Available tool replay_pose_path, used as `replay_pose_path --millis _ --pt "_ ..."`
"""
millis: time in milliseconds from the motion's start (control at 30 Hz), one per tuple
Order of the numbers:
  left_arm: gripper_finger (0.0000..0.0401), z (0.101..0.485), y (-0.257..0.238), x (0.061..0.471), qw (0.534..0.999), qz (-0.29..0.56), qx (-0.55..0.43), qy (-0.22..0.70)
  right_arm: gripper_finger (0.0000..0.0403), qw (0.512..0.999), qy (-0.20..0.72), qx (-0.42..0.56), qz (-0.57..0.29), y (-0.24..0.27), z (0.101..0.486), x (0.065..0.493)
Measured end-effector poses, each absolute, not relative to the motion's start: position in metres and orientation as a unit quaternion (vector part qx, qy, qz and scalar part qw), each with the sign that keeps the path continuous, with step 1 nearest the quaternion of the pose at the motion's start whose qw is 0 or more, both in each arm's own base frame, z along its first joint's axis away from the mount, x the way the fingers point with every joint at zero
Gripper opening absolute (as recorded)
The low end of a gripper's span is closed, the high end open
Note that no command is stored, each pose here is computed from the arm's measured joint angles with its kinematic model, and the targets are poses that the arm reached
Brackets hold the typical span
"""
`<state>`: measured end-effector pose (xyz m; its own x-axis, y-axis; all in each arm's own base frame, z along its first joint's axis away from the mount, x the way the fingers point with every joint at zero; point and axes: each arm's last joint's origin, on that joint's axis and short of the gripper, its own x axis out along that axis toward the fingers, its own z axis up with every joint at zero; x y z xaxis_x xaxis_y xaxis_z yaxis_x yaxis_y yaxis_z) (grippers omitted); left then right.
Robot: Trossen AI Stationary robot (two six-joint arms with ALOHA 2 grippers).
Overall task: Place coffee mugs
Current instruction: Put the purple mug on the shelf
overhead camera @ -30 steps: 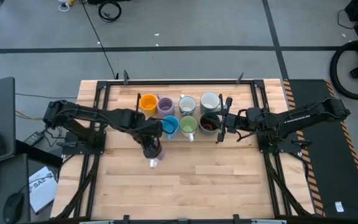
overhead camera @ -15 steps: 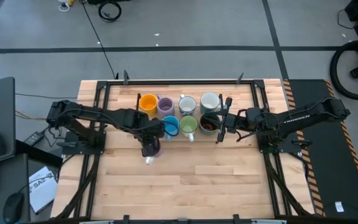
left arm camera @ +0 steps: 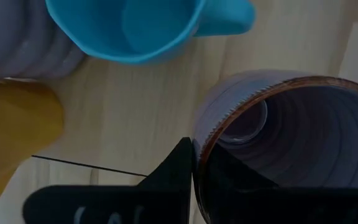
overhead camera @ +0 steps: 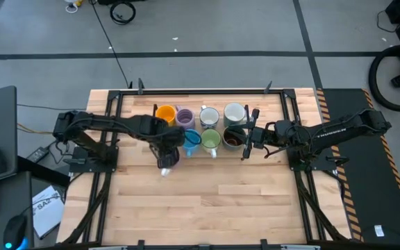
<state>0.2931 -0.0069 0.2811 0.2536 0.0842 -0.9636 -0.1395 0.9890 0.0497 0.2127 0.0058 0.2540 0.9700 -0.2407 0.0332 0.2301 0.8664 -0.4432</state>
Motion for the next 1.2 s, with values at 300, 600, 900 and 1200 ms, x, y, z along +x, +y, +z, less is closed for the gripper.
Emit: replay_pose_path --millis 300,600,900,1200 --pt "0.0027 0.280 0.007 0.290 0.782 0.062 0.000 0.621 0.0086 0.966 0.012 -0.228 -0.122 0.006 0.254 0.213" --pt "0.0027 0.281 0.022 0.290 0.780 0.066 0.022 0.621 0.0086 0.966 0.012 -0.228 -0.122 0.006 0.254 0.213" --pt "0.0027 0.281 0.036 0.289 0.778 0.082 0.026 0.623 0.0086 0.966 0.012 -0.228 -0.122 0.006 0.254 0.213" --pt "0.0027 0.281 0.050 0.287 0.775 0.098 0.013 0.624 0.0086 0.967 0.013 -0.225 -0.121 0.006 0.254 0.213"
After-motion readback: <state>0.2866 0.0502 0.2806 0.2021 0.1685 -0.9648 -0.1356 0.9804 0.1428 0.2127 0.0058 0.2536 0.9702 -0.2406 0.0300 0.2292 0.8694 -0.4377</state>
